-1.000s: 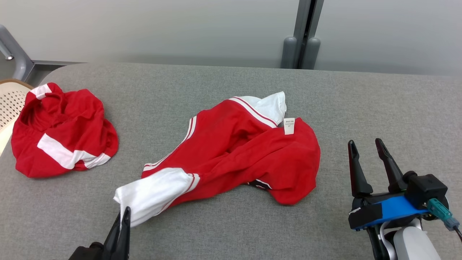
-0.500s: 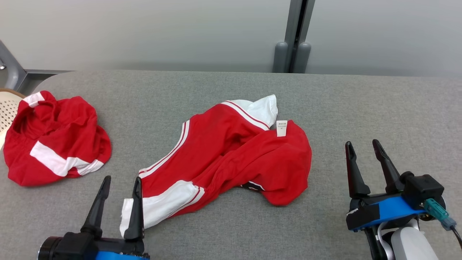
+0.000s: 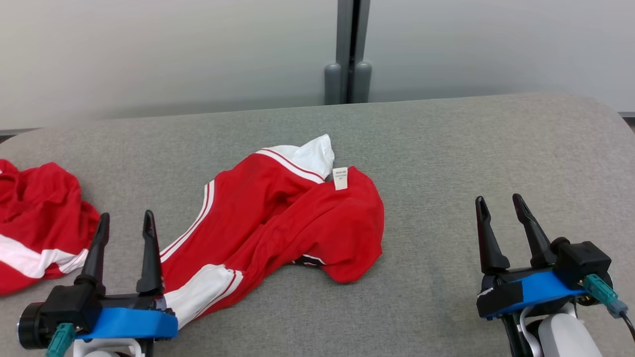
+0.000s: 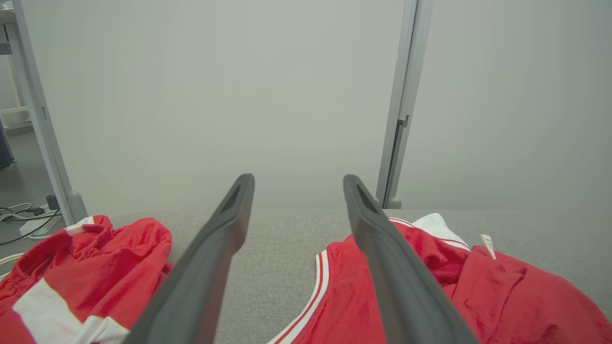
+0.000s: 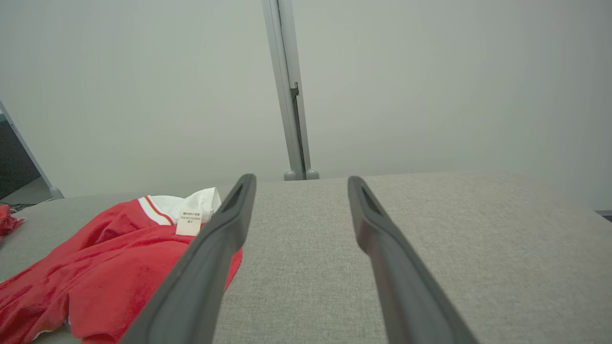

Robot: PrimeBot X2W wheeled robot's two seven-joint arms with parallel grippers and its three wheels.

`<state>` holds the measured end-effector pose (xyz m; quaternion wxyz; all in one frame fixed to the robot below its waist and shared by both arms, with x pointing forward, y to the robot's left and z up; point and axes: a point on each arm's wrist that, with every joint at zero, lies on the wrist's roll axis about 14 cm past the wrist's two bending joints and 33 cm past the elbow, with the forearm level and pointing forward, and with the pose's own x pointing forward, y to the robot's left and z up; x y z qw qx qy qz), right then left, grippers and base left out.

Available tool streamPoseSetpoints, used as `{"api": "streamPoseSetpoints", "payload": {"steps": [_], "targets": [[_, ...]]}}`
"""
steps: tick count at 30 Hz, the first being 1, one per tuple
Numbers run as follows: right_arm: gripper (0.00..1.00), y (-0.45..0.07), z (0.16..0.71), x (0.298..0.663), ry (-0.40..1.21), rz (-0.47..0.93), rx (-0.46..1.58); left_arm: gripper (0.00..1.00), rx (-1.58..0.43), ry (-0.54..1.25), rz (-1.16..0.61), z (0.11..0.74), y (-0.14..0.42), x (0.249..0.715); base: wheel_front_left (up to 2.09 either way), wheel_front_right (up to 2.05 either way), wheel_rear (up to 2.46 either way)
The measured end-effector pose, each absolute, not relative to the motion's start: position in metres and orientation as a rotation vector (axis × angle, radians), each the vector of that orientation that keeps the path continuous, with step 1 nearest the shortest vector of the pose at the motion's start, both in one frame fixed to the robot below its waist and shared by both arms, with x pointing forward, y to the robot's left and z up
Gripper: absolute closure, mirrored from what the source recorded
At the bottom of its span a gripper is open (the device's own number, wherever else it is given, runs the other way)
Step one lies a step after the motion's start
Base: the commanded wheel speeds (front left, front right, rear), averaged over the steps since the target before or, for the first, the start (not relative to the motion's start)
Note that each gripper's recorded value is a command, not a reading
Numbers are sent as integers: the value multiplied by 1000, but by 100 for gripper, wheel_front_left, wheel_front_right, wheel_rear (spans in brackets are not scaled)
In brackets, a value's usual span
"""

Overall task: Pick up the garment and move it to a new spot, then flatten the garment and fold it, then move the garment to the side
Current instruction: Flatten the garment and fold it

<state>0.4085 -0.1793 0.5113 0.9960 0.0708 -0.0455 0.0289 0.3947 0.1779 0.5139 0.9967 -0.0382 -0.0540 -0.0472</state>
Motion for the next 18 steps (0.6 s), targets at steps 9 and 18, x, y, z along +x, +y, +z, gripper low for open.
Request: {"api": "streamPoseSetpoints", "payload": {"steps": [9,18], "targets": [[0,-197,511,395,-90,8,136,0,-61,-25,-81,489,184,407,0,0,0],[0,-194,510,394,-85,15,129,0,-79,49,-78,470,186,415,0,0,0]]}}
